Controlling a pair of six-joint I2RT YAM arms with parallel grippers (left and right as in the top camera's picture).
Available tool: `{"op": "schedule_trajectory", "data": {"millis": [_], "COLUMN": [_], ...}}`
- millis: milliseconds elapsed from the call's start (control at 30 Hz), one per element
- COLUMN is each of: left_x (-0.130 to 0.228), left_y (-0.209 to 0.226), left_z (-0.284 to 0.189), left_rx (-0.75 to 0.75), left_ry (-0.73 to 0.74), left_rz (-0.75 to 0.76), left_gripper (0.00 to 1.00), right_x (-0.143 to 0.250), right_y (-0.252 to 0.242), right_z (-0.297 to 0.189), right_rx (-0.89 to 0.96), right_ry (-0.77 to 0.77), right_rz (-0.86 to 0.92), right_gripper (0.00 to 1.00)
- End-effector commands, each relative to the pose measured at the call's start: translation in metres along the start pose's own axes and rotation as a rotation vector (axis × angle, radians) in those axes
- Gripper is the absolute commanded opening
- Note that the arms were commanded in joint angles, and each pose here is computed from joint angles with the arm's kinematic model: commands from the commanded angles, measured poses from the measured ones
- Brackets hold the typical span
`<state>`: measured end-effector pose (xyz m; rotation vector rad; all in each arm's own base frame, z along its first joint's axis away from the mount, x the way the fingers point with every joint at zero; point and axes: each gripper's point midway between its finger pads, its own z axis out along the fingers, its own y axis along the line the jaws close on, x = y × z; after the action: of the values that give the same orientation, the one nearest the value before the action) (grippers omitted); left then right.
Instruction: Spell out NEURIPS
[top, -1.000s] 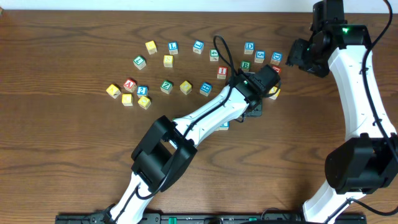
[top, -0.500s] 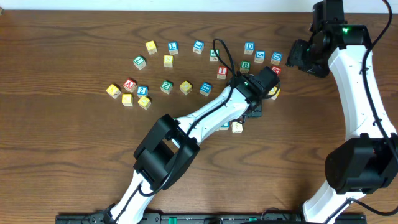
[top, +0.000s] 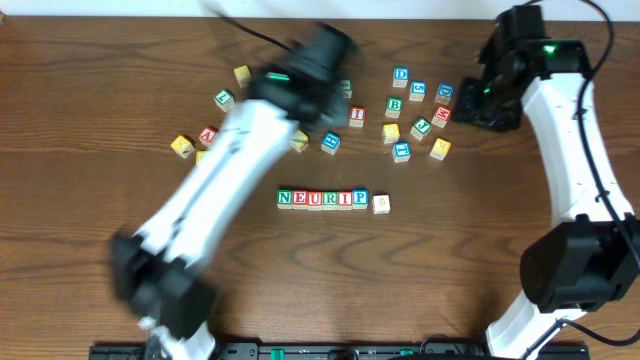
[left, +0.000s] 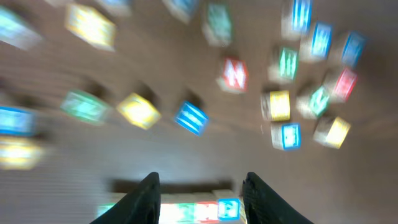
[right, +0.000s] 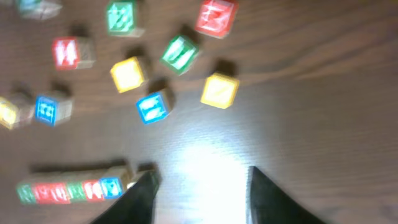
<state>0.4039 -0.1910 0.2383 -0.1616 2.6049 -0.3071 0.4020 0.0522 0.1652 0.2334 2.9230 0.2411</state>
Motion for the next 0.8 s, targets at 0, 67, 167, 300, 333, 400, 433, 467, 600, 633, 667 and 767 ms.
{"op": "schedule_trajectory", "data": {"millis": [0, 67, 167, 300, 333, 400, 433, 467, 600, 633, 667, 767], "left_x": [-0.025, -0.033, -0.043, -0.044, -0.044, -0.044, -0.045, -0.045, -0.045, -0.045, -0.045, -0.045], "left_y": [0.037, 0.062, 0.097, 0.128, 0.131, 0.137, 0.139, 0.141, 0.143, 0.142, 0.142, 0.143], "left_z": [-0.044, -0.057, -0.066, -0.065, -0.064, -0.064, -0.064, -0.064, -0.064, -0.064, -0.064, -0.063], "left_rx": [-0.023, -0.050, -0.096, -0.148, -0.153, -0.163, -0.165, -0.167, -0.170, -0.169, -0.169, -0.171], "left_ry": [-0.084, -0.109, -0.126, -0.109, -0.106, -0.105, -0.107, -0.107, -0.107, -0.107, -0.107, -0.104], "left_rz": [-0.016, -0.068, -0.140, -0.201, -0.207, -0.220, -0.223, -0.227, -0.229, -0.225, -0.219, -0.212], "left_gripper": [0.43, 0.43, 0.43, 0.43, 0.43, 0.43, 0.43, 0.42, 0.43, 0.42, 0.43, 0.42], "right_x": [0.039, 0.060, 0.091, 0.117, 0.120, 0.125, 0.127, 0.129, 0.138, 0.138, 0.137, 0.137], "right_y": [0.032, 0.039, 0.049, 0.057, 0.059, 0.063, 0.064, 0.065, 0.068, 0.069, 0.070, 0.070], "right_z": [0.026, 0.044, 0.073, 0.100, 0.103, 0.108, 0.111, 0.112, 0.121, 0.123, 0.124, 0.127], "right_rx": [-0.059, -0.050, -0.036, -0.024, -0.024, -0.036, -0.040, -0.040, -0.037, -0.039, -0.043, -0.048], "right_ry": [0.128, 0.184, 0.250, 0.280, 0.281, 0.282, 0.283, 0.285, 0.290, 0.284, 0.278, 0.272], "right_rz": [-0.112, -0.143, -0.170, -0.158, -0.155, -0.158, -0.162, -0.164, -0.163, -0.163, -0.158, -0.152], "right_gripper": [0.26, 0.13, 0.01, 0.01, 0.01, 0.01, 0.01, 0.01, 0.01, 0.01, 0.01, 0.01]}}
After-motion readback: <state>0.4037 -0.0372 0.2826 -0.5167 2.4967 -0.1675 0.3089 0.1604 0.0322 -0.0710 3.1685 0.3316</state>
